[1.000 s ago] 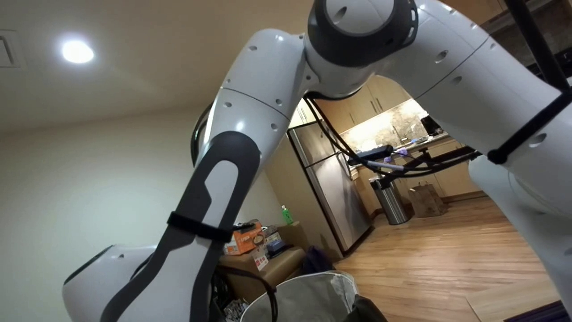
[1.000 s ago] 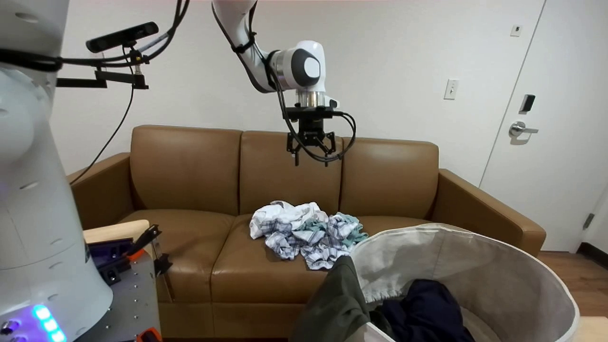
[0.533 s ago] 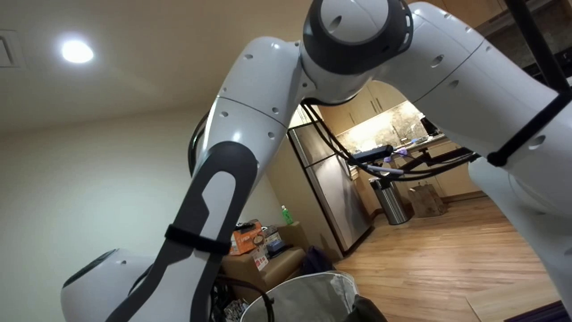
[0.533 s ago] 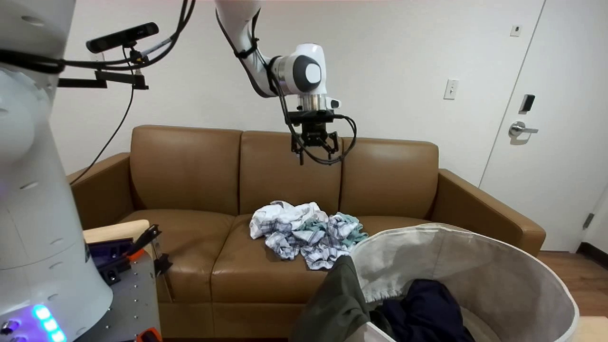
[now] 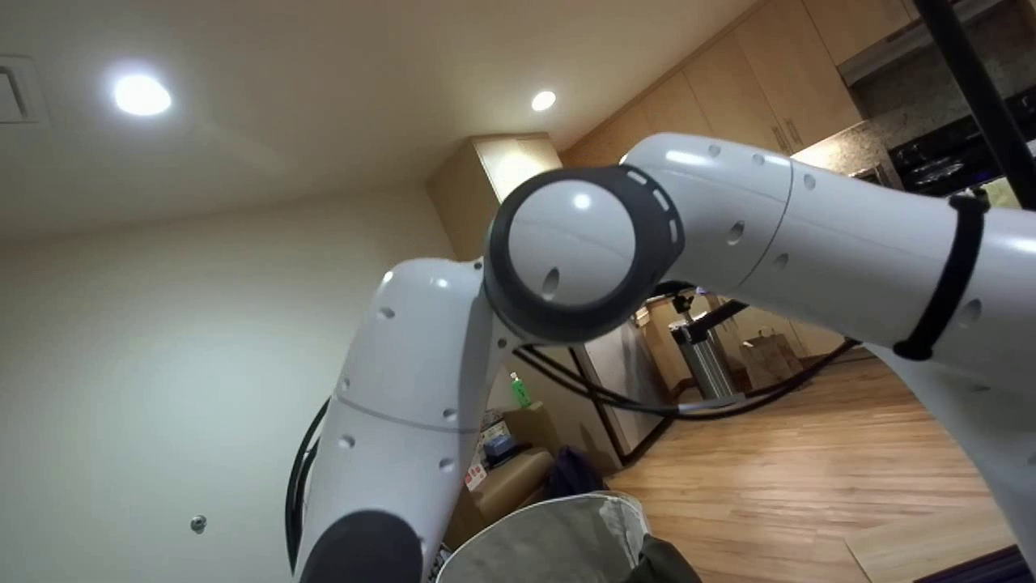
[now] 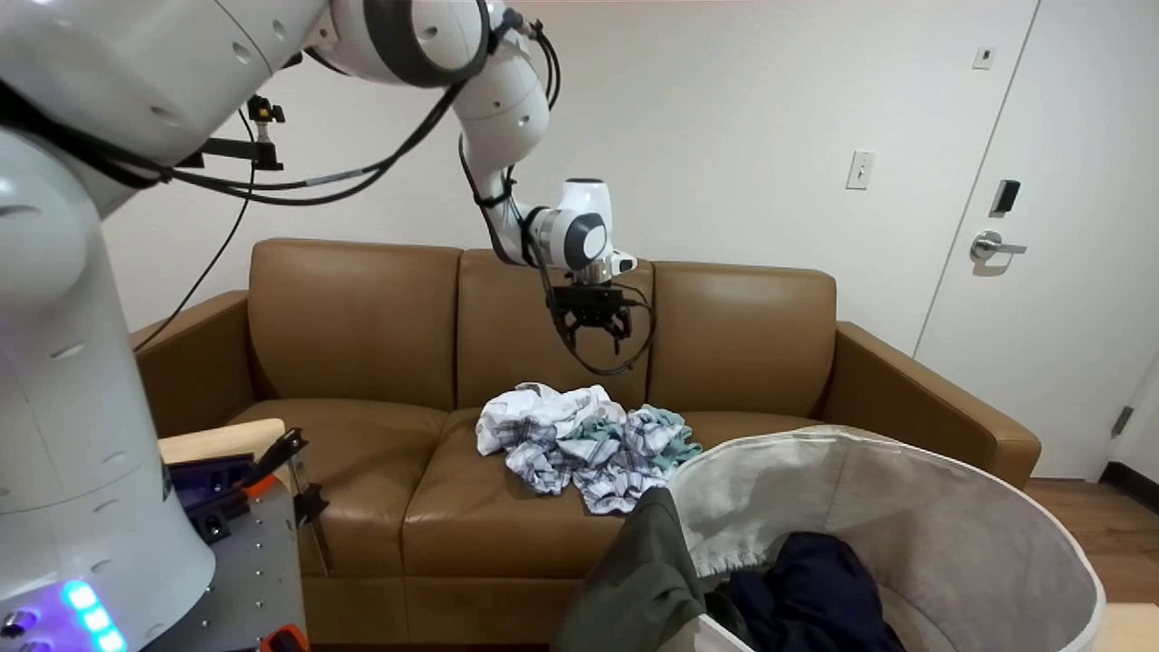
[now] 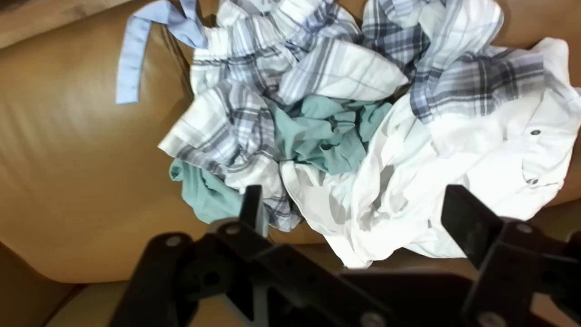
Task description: Pick up one cloth from the couch and put it in the bag
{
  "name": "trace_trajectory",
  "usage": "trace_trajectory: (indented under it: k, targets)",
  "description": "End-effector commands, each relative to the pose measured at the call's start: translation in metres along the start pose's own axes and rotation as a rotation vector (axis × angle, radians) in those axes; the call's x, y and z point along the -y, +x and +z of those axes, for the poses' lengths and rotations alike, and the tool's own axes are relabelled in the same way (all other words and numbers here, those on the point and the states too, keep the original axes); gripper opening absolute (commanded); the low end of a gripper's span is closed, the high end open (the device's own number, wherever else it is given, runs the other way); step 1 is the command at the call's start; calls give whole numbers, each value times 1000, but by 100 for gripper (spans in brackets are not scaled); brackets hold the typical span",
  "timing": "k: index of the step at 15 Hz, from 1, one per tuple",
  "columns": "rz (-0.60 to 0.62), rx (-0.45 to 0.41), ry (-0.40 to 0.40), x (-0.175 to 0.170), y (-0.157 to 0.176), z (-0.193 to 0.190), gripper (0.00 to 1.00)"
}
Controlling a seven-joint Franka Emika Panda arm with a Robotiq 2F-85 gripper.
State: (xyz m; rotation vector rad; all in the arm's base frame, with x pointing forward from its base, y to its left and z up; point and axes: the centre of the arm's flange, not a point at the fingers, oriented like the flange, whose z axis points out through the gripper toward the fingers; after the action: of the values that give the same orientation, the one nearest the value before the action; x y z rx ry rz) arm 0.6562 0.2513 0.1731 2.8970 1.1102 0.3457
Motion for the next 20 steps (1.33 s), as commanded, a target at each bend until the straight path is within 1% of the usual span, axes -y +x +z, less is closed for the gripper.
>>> trace_trajectory:
  k: [1, 3, 4, 5, 6, 7, 8, 10, 12, 15, 20]
  targets:
    - [-9, -4, 22, 6, 6, 16, 100]
    - [-19, -11, 46, 12, 13, 41, 100]
    - [-20, -15, 48, 11, 15, 45, 100]
    - [-16, -4, 47, 13, 15, 38, 100]
    - [-25, 27, 22, 17, 24, 43, 100]
    - [-32, 63, 25, 19, 32, 52, 100]
    - [-49, 105, 35, 20, 44, 70, 100]
    - [-103, 154, 71, 27, 61, 94, 100]
    - [-124, 197, 71, 37, 74, 117, 100]
    - [-157, 246, 89, 47, 79, 147, 100]
    - [-200, 247, 44, 59, 76, 204, 100]
